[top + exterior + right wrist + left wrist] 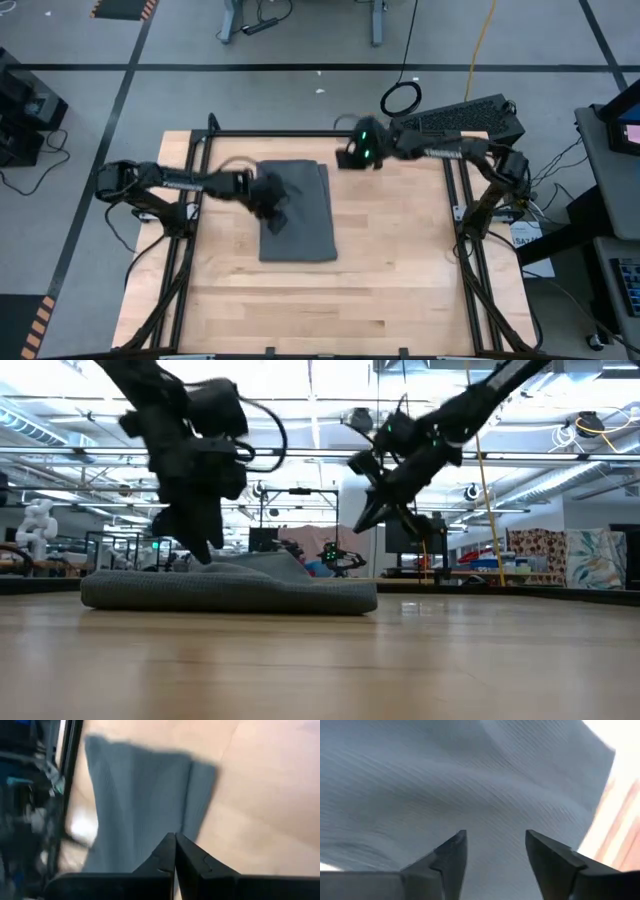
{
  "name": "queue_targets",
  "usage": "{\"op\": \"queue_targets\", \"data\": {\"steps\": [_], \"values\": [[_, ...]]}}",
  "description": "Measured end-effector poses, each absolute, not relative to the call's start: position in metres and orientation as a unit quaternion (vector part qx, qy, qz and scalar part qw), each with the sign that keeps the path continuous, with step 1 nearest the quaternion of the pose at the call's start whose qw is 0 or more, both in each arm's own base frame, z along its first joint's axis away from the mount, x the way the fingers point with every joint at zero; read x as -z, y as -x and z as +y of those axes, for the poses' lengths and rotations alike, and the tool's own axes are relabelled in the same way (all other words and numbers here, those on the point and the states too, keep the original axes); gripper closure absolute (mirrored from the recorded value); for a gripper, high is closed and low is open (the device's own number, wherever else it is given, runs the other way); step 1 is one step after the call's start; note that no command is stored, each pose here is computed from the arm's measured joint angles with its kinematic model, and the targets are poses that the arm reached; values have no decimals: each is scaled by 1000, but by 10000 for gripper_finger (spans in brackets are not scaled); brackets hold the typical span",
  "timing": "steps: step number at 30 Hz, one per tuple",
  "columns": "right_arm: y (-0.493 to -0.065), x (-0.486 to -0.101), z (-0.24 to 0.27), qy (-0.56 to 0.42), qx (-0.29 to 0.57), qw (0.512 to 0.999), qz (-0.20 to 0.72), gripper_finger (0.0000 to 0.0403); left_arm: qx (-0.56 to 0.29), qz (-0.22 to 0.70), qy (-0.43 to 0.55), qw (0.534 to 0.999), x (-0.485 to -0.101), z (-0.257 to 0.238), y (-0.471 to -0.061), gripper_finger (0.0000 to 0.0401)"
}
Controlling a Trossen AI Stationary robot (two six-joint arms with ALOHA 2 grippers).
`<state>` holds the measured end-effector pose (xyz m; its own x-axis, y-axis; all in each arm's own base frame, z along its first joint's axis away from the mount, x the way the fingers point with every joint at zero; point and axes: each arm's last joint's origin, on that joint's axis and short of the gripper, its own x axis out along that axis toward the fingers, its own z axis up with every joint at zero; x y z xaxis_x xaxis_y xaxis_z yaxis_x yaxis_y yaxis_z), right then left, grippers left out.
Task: Roll towel into tight, uniform cylinder
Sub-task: Roll the gray towel
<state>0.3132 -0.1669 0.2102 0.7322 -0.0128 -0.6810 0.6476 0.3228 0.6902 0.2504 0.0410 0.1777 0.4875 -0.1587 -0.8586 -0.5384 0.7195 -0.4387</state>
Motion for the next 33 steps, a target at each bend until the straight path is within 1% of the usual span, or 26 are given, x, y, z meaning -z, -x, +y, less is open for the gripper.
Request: {"op": "queue_targets", "data": {"steps": [2, 5, 8, 11, 13, 15, 19, 23, 28, 33], "values": [[-309, -207, -190, -554, 218, 751, 286, 403, -132, 490, 346, 789, -173, 18, -252, 199], [-316, -210, -211, -553, 212, 753, 286, 403, -160, 500, 337, 781, -163, -8, -247, 199], [-335, -221, -221, -525, 207, 772, 292, 403, -163, 523, 331, 768, -150, -30, -239, 199], [-356, -223, -223, -500, 216, 775, 321, 403, -162, 537, 324, 762, -136, -45, -232, 199], [-368, -217, -223, -494, 222, 768, 343, 403, -159, 544, 318, 760, -131, -54, -230, 199], [-378, -214, -226, -496, 220, 766, 345, 403, -148, 553, 308, 760, -129, -62, -228, 199], [-393, -195, -230, -525, 207, 736, 373, 399, -137, 560, 297, 761, -128, -70, -225, 199], [-408, -185, -222, -522, 197, 733, 390, 377, -138, 565, 300, 756, -128, -72, -223, 199], [-416, -167, -214, -531, 204, 715, 407, 331, -139, 567, 304, 753, -127, -72, -223, 199], [-416, -170, -212, -513, 207, 725, 410, 289, -138, 569, 303, 752, -127, -72, -222, 199]]}}
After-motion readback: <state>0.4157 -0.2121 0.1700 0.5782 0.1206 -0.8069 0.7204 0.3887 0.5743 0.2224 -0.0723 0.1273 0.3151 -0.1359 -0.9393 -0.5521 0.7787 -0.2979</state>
